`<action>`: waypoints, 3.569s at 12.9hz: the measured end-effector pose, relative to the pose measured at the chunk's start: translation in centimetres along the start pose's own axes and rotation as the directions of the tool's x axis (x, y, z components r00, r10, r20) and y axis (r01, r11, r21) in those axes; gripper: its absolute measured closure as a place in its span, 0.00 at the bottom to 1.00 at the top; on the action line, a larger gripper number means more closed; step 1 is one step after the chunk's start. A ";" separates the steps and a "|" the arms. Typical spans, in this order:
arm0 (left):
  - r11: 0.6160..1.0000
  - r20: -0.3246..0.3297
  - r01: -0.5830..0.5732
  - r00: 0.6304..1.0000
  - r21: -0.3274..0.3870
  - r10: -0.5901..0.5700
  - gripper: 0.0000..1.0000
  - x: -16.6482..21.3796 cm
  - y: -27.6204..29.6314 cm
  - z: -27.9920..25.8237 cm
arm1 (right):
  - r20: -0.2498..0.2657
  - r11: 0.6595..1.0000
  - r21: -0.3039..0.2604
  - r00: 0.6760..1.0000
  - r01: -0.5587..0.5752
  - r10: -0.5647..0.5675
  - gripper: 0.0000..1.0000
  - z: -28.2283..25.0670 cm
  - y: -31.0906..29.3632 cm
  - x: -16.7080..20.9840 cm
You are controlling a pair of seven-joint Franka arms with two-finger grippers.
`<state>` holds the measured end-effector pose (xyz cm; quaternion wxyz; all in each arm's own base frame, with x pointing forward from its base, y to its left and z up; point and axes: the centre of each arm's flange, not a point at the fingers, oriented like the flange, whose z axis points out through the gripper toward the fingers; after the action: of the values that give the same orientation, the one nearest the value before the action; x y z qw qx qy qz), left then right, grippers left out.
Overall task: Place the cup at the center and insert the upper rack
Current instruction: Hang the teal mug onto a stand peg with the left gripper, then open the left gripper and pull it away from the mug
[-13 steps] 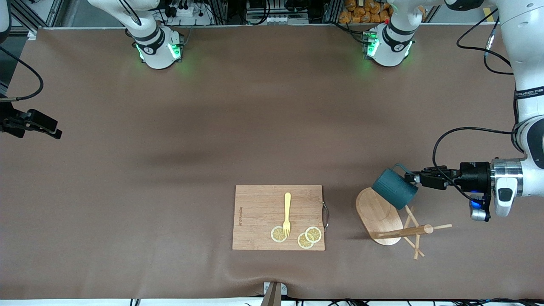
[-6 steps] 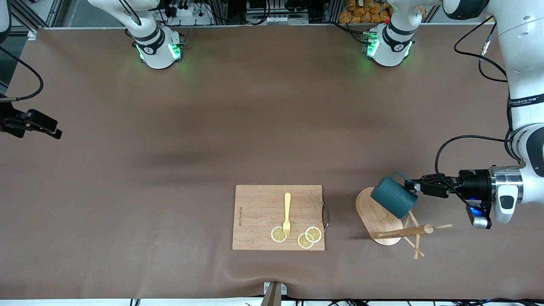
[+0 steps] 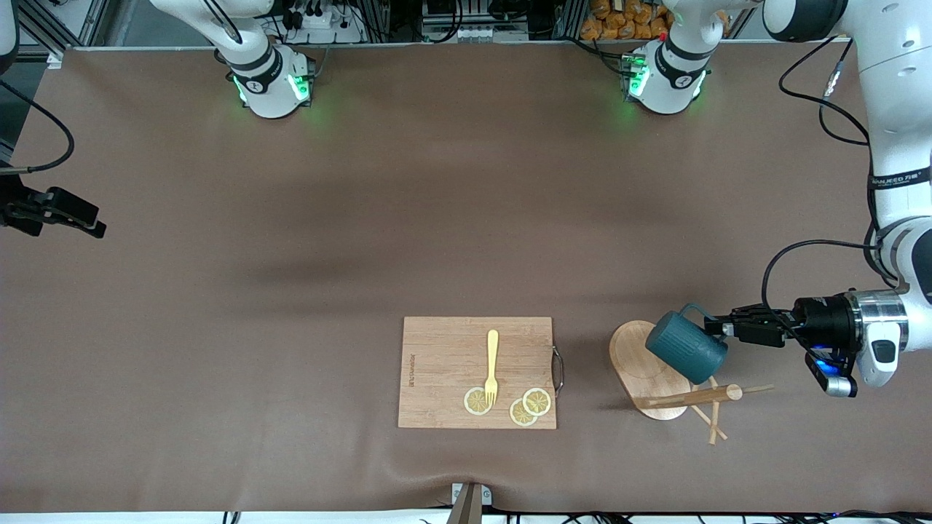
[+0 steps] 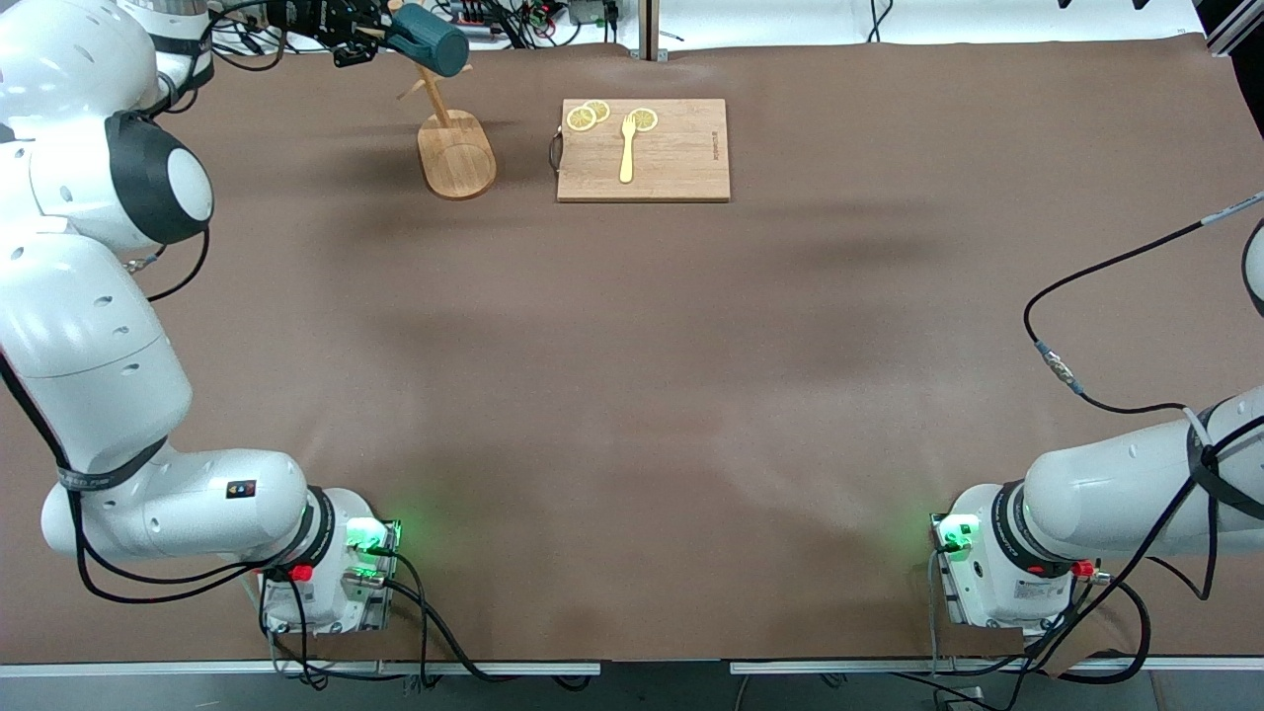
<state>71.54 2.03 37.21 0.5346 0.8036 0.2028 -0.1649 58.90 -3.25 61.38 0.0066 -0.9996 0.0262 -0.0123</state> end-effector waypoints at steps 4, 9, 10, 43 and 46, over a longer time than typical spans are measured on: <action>0.999 0.008 0.007 1.000 -0.035 -0.007 0.79 1.0 -1.1 0.4 | 0.000 1.000 0.000 1.000 0.000 0.000 0.00 0.0 0.0 0.0; 0.999 0.002 0.004 1.000 -0.053 -0.004 0.79 1.6 -2.2 -0.2 | 0.000 1.000 0.000 1.000 0.000 0.000 0.00 0.0 0.0 0.0; 0.998 -0.002 0.003 1.000 -0.056 -0.003 0.79 1.7 -2.3 -0.5 | 0.000 1.000 0.000 1.000 0.000 0.000 0.00 0.0 0.0 0.0; 0.993 -0.016 -0.115 0.993 0.019 0.116 0.00 -1.1 -0.3 -4.2 | 0.000 1.000 0.000 1.000 0.000 0.000 0.00 0.0 0.0 0.0; 0.973 -0.044 -0.149 0.986 0.175 0.159 0.00 -4.0 1.8 -6.3 | 0.000 1.000 0.000 1.000 0.000 0.000 0.00 0.0 0.0 0.0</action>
<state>69.27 6.64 42.94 0.4688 0.8643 0.1403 -0.1162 58.90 -3.27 61.38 0.0066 -0.9996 0.0264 -0.0123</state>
